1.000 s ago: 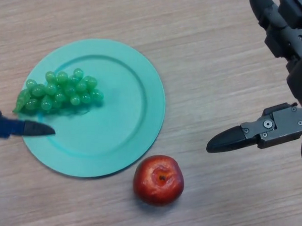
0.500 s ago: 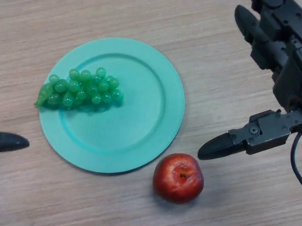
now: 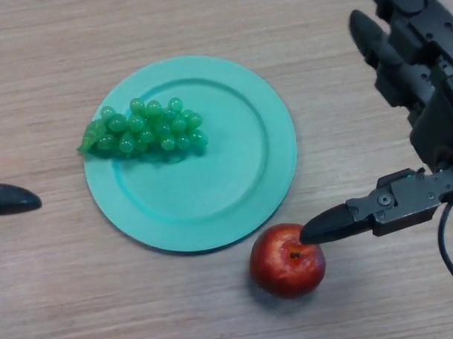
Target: Pick up the green grapes and place it on the plate
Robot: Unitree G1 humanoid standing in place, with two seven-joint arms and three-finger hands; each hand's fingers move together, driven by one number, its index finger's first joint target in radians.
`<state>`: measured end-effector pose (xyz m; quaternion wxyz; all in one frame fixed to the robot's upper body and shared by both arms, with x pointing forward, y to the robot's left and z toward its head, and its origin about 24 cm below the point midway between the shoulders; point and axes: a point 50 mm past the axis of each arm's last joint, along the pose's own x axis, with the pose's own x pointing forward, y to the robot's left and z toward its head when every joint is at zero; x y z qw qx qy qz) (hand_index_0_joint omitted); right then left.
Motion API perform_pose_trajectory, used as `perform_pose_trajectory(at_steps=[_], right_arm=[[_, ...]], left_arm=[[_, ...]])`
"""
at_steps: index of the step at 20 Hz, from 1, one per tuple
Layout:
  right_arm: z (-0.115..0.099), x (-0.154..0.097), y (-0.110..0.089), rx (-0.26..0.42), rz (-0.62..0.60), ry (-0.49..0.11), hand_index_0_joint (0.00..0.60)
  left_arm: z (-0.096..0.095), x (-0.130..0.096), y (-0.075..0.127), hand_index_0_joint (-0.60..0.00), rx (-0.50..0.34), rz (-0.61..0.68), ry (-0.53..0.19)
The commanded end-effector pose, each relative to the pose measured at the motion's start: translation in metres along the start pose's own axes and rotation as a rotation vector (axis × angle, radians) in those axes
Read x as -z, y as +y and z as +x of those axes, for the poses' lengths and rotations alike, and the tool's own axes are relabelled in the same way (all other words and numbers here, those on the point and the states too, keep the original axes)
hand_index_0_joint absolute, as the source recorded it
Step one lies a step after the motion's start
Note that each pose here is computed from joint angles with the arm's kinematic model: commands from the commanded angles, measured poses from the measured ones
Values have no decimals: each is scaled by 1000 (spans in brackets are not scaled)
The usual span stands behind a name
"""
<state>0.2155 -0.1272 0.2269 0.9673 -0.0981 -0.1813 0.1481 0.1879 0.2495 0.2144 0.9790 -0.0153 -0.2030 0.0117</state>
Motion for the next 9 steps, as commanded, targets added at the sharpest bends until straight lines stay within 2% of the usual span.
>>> perform_pose_trajectory(at_steps=[1,6,9], right_arm=[[-7,-26,-3,41,-25,-208,0],[-10,-26,-1,42,-35,-206,0],[-12,-30,-4,49,-5,-239,0]], left_arm=[[-4,-31,2,0,13,94,-236],[-7,-32,-3,0,22,77,-226],[-10,-35,-5,0,37,64,-231]])
